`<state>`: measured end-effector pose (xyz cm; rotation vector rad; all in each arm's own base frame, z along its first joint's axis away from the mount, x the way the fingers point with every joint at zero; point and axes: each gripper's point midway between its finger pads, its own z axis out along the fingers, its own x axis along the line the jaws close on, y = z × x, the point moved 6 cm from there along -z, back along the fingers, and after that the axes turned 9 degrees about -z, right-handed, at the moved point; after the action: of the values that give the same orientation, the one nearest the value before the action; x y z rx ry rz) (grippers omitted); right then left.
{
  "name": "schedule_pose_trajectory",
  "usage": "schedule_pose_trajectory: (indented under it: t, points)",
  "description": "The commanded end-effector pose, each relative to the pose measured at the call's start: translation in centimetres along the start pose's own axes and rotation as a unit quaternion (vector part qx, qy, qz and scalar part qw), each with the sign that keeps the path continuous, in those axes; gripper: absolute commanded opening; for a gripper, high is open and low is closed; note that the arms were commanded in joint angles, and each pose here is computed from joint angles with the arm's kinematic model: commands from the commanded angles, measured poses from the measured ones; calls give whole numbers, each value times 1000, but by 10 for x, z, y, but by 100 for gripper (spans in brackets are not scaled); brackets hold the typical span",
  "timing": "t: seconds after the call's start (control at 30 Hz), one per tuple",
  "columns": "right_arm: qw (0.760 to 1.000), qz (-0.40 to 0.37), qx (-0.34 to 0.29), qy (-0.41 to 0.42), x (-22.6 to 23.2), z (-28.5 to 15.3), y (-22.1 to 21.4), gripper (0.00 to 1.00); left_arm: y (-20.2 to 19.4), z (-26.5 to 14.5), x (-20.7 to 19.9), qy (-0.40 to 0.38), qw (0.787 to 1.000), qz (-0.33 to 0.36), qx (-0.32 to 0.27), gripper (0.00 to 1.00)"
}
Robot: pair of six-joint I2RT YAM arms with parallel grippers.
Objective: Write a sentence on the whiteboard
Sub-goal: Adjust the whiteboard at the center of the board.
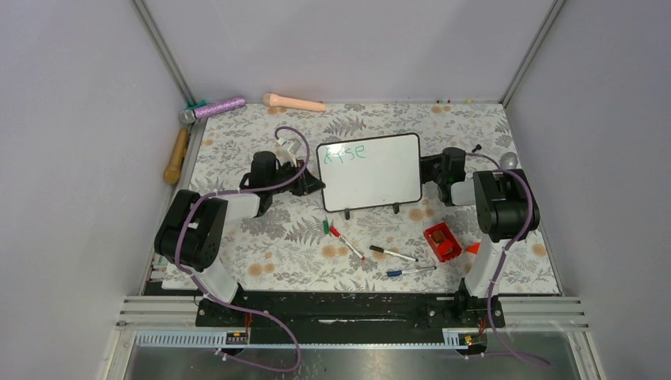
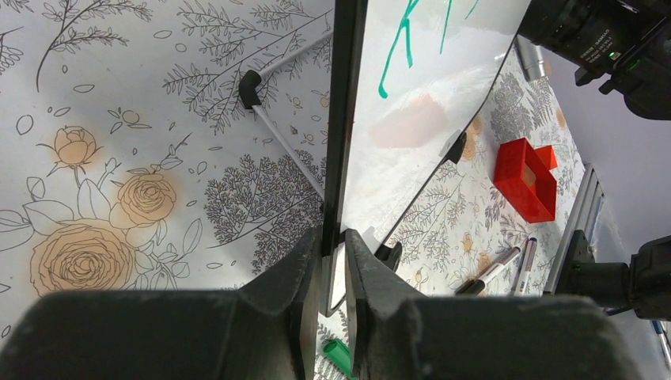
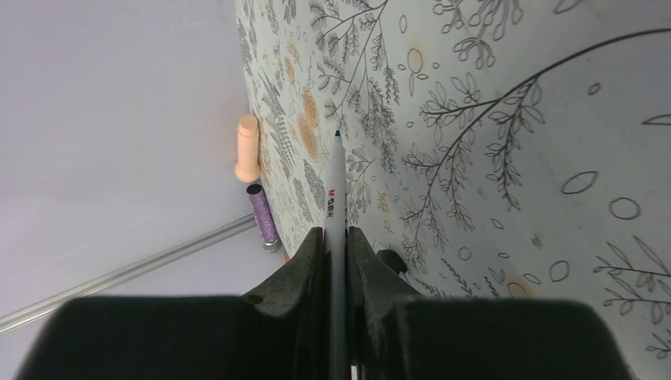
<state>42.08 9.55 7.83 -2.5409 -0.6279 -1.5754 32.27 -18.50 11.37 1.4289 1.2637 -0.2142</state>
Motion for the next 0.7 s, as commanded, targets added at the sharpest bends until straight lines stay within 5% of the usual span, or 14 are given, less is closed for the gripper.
schedule_pose_trajectory:
  t: [0.0,0.1,0.4,0.67]
  points:
    - [999,-6,-15,39,17,-8,-1,0,13,9,-14,-23,999,33,-9,14]
    - [999,-13,-22,35,18,-6,3,0,12,9,-14,-24,999,33,-8,15]
    - [990,-96,-98,17,44,-17,67,0,15,6,-13,-9,999,31,-22,40]
    - [968,-201,-147,0,58,-51,92,0,15,6,-9,13,999,25,-26,48]
